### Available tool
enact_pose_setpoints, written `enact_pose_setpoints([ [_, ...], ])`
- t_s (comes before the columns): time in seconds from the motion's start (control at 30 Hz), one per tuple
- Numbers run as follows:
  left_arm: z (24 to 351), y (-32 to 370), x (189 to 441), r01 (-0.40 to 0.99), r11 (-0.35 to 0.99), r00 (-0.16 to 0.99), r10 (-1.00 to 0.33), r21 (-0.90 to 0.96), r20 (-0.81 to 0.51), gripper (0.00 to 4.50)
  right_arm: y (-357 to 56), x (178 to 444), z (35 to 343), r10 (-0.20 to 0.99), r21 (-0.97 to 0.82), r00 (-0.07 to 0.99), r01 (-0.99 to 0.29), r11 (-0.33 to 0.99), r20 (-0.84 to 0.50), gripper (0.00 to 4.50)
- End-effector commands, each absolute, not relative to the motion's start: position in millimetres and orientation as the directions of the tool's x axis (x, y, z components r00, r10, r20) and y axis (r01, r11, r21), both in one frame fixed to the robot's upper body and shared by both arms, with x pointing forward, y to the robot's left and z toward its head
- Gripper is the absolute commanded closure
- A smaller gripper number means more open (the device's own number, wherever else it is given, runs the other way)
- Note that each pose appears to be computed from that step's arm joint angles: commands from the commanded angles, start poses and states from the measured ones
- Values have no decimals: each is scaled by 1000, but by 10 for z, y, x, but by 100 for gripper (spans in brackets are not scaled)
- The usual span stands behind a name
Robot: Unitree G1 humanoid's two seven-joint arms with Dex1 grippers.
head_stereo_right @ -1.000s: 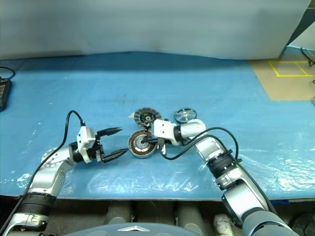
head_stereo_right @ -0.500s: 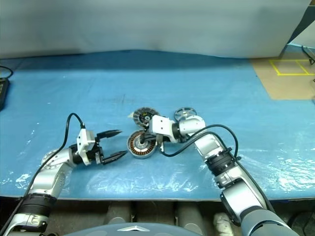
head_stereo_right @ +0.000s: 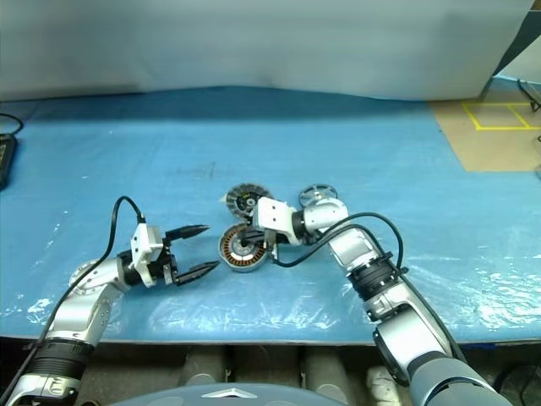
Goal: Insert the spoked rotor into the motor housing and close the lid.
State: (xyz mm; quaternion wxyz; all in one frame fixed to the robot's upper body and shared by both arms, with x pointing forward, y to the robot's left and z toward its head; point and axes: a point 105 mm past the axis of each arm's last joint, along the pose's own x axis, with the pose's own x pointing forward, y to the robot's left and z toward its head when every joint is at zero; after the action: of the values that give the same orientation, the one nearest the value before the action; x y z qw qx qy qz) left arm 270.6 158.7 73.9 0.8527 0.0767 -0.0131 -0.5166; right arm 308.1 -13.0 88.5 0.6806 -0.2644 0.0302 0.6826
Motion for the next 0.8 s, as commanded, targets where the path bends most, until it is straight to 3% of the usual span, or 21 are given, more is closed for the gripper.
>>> enact_pose_setpoints([
  [0.03, 829, 1596, 2697, 876, 452, 464, -885, 167, -37, 0, -103, 3037, 839, 918, -310, 48, -947, -83, -393, 449],
  [0.5, 749, 1664, 2672, 875, 459, 471, -880, 157, -53, 0, -239, 3006, 393, 849, -260, 47, -960, -108, -526, 449],
  [0.8, 734, 1648, 2675, 876, 457, 469, -882, 155, -50, 0, -177, 2969, 836, 940, -244, 12, -967, -77, -341, 449],
])
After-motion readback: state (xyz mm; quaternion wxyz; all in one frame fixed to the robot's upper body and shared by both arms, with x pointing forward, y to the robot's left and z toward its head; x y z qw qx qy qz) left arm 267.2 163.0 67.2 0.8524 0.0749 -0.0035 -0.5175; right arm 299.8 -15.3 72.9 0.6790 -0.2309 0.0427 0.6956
